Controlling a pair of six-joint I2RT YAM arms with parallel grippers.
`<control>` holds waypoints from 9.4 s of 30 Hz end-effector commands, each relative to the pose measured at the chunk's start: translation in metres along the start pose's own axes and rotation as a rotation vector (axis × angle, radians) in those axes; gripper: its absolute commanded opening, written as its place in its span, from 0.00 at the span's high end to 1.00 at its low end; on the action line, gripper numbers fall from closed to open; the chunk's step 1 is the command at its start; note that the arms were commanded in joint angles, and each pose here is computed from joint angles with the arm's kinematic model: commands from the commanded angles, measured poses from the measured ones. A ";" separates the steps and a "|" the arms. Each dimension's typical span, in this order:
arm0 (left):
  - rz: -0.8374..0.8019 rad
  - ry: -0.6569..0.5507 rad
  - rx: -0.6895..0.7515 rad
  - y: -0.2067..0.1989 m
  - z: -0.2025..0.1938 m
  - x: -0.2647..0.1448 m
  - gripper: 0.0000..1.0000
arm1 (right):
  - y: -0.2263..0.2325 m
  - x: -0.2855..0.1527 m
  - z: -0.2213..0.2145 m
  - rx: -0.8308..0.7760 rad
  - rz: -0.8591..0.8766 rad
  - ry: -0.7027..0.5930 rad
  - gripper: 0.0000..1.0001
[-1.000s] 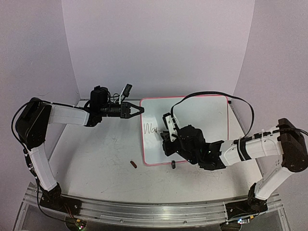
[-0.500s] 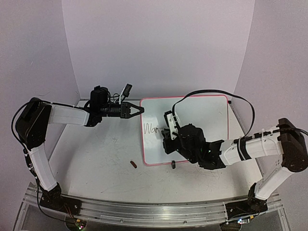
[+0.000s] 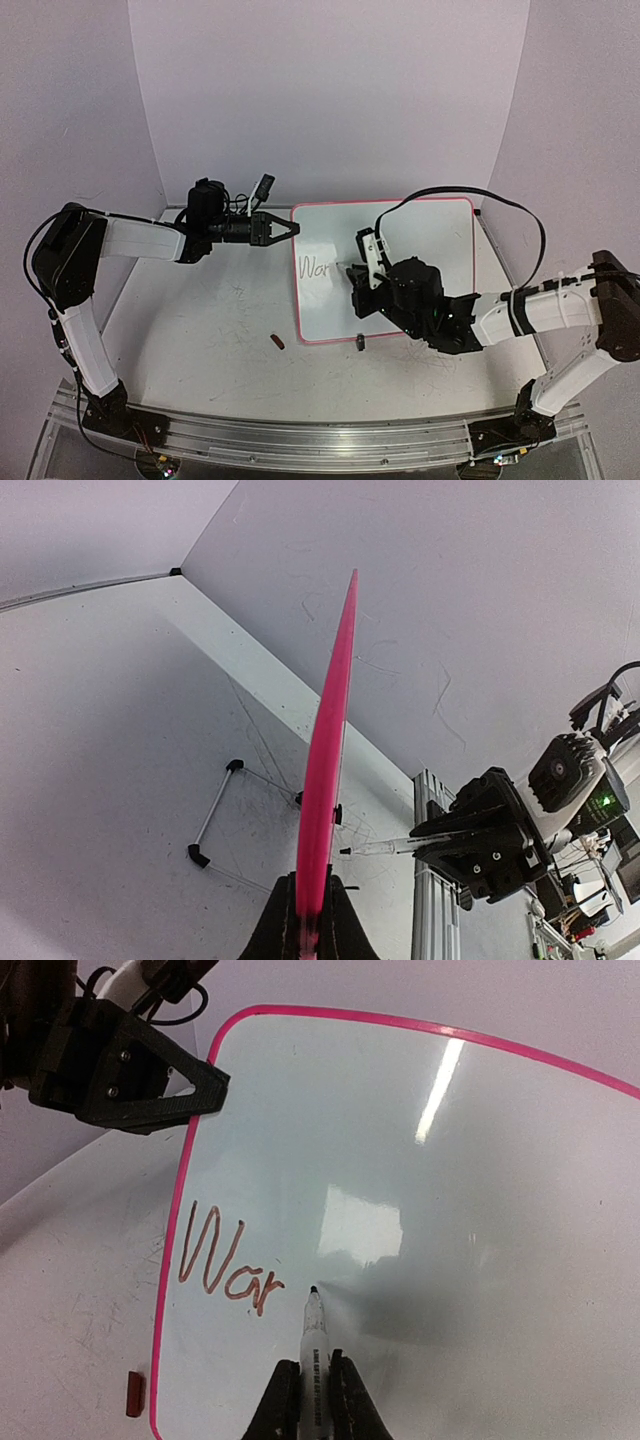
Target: Write a sentence on the whiteboard
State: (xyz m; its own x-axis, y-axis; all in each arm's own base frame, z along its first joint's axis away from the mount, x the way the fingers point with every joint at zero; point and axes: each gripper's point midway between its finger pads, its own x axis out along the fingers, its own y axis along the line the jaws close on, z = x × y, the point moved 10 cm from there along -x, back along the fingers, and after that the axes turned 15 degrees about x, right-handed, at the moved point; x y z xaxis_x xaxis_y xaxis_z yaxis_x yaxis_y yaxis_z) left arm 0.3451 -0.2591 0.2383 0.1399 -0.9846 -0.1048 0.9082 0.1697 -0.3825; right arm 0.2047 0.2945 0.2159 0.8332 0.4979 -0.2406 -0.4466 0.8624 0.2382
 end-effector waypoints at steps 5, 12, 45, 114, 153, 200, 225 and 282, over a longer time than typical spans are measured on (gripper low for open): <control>-0.014 0.009 -0.021 -0.008 0.003 0.003 1.00 | 0.014 0.009 0.012 0.006 0.060 -0.033 1.00; -0.017 0.008 -0.019 -0.009 0.004 0.003 1.00 | 0.014 0.011 0.014 0.008 0.046 -0.039 1.00; -0.018 0.003 -0.010 -0.011 0.007 0.002 1.00 | 0.005 0.009 -0.004 -0.009 -0.023 0.025 1.00; -0.019 0.005 -0.015 -0.010 0.005 0.003 1.00 | -0.004 0.007 0.002 0.041 -0.100 -0.003 1.00; -0.021 0.003 -0.011 -0.012 0.007 0.002 1.00 | 0.005 0.004 -0.011 0.038 -0.073 0.049 1.00; -0.021 0.006 -0.017 -0.011 0.005 0.003 1.00 | -0.007 0.003 0.001 0.078 -0.133 -0.005 1.00; -0.023 0.006 -0.015 -0.012 0.006 0.003 1.00 | -0.006 -0.003 -0.020 0.090 -0.128 0.059 1.00; -0.031 0.019 -0.027 -0.010 0.000 0.008 1.00 | -0.002 -0.029 0.034 0.015 0.018 -0.122 1.00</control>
State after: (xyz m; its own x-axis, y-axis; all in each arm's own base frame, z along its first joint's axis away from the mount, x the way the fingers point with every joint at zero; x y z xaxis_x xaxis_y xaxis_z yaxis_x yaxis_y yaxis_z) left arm 0.3444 -0.2597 0.2385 0.1360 -0.9852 -0.1041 0.9085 0.1660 -0.3836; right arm 0.1929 0.2780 0.2505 0.8548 0.4936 -0.1601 -0.4520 0.8598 0.2376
